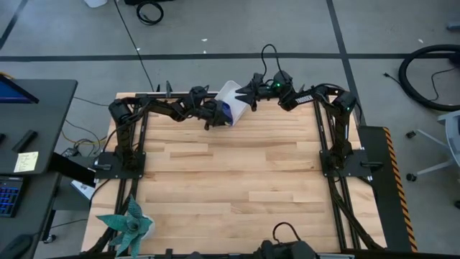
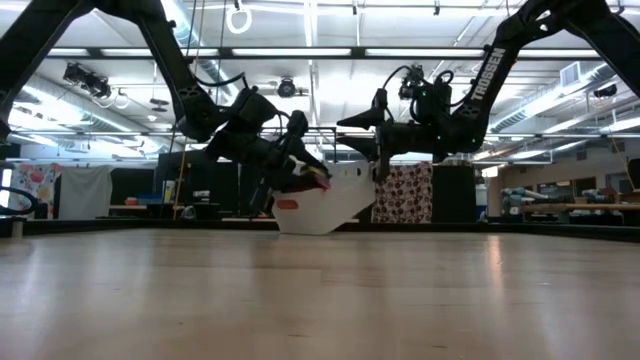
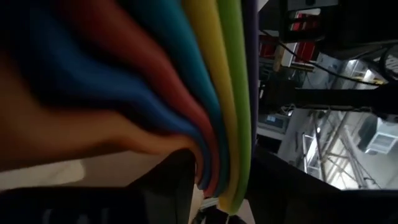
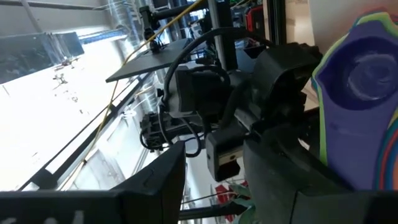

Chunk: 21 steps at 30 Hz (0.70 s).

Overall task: Nest measuring cups in basket
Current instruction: Put the stacked measuring cups into the white bin, then return to Home Position

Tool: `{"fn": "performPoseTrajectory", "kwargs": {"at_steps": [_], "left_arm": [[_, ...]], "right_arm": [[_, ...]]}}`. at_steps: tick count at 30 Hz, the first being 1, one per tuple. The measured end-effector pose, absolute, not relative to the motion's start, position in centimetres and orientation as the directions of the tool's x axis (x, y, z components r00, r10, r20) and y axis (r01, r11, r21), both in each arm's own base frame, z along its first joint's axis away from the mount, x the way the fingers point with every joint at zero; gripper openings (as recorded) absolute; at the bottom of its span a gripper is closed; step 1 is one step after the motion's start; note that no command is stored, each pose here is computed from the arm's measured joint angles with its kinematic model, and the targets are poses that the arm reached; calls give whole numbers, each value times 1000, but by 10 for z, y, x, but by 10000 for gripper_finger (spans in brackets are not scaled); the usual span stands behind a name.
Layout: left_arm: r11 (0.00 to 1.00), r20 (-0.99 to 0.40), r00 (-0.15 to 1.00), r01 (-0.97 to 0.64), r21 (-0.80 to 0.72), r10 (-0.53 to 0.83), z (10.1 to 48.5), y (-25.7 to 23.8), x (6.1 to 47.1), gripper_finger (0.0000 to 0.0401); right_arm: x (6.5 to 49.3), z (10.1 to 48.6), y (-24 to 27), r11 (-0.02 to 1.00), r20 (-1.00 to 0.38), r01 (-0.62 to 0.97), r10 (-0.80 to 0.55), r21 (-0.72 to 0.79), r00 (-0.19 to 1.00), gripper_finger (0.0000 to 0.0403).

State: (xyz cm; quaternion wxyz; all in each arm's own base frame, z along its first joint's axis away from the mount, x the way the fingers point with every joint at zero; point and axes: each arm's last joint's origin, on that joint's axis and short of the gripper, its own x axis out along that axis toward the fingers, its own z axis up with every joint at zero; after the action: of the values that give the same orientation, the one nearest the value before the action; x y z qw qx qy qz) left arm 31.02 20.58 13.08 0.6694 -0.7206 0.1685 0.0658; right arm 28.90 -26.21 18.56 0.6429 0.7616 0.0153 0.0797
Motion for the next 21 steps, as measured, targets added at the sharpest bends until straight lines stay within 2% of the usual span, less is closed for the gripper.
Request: {"fn": "performPoseTrajectory", "kwargs": {"at_steps": [4,9,21], "left_arm": [[-78,-286,946,-300,-951,-154,134,207,312,130],[-44,-212,963,-222,-974,-166,142,208,314,132],[-40,-205,959,-217,-975,-196,143,207,314,132]], "right_arm": [[289,185,-261,-174,97,-70,151,982,984,164],[289,182,-260,-194,76,-41,176,980,981,164],[293,176,-257,-205,37,6,206,979,978,165]]}}
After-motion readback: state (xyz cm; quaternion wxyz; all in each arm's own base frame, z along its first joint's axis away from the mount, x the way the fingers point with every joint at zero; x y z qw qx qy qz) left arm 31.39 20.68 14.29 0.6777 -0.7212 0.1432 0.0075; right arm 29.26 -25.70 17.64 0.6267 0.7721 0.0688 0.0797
